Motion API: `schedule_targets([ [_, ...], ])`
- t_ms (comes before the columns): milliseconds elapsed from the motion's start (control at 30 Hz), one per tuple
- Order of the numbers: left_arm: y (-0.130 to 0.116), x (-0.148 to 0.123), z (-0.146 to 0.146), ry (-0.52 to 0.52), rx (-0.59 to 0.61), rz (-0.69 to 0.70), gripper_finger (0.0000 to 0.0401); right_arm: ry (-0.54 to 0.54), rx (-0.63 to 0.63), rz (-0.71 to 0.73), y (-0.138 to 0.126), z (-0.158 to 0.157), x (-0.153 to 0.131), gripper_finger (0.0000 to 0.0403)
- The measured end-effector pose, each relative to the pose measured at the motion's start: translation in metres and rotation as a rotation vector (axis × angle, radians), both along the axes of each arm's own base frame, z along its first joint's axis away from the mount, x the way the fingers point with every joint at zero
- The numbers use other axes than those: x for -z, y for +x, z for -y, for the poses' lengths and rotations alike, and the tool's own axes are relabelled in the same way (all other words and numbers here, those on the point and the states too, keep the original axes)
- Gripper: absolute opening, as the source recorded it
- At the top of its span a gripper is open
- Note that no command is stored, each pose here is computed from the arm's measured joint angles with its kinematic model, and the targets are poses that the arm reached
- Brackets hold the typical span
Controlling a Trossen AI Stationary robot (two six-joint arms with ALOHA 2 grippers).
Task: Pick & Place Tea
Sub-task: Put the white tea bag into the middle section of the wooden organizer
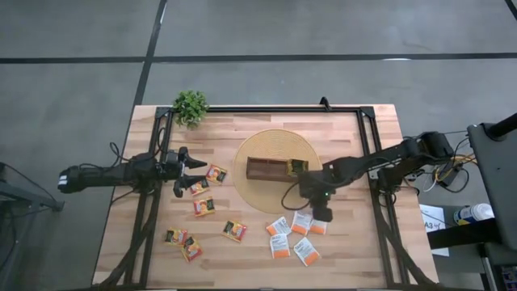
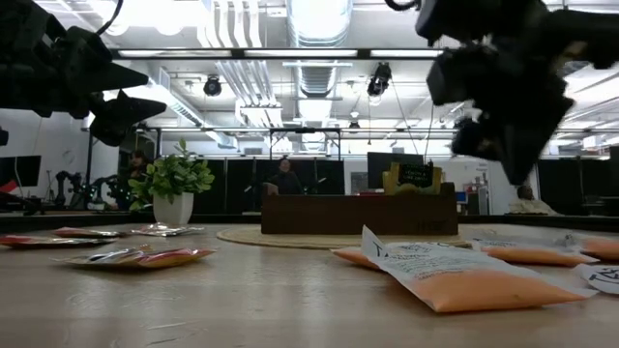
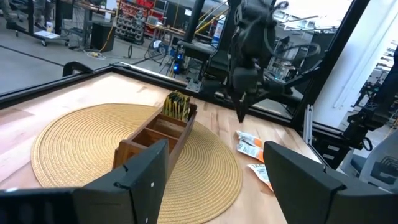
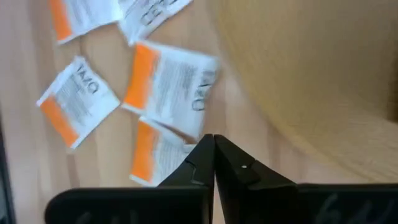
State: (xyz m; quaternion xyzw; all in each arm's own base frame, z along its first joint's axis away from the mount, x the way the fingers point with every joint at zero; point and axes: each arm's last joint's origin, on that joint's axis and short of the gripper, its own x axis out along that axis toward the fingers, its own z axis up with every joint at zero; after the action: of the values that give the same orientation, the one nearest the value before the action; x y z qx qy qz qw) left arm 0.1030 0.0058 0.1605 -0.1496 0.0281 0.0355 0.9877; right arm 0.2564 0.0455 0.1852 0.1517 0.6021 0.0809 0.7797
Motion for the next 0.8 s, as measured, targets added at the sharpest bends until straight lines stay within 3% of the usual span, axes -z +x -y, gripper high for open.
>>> schedule_targets([
  [333,0.0,0.0,0.0,0.0,0.0,-0.001,0.0257,0.027,0.032,0.011,0.007,0.0,-0.014,0.0025],
  [633,0.0,0.0,0.0,0.0,0.0,-0.001,0.0257,0.038,-0.029,-0.007,0.002,-0.002,-0.006,0.0173],
  [800,0.0,0.0,0.0,0.0,0.0,-0.001,0.0257,0.029,-0.033,-0.073,-0.011,0.0,0.012,0.0216],
])
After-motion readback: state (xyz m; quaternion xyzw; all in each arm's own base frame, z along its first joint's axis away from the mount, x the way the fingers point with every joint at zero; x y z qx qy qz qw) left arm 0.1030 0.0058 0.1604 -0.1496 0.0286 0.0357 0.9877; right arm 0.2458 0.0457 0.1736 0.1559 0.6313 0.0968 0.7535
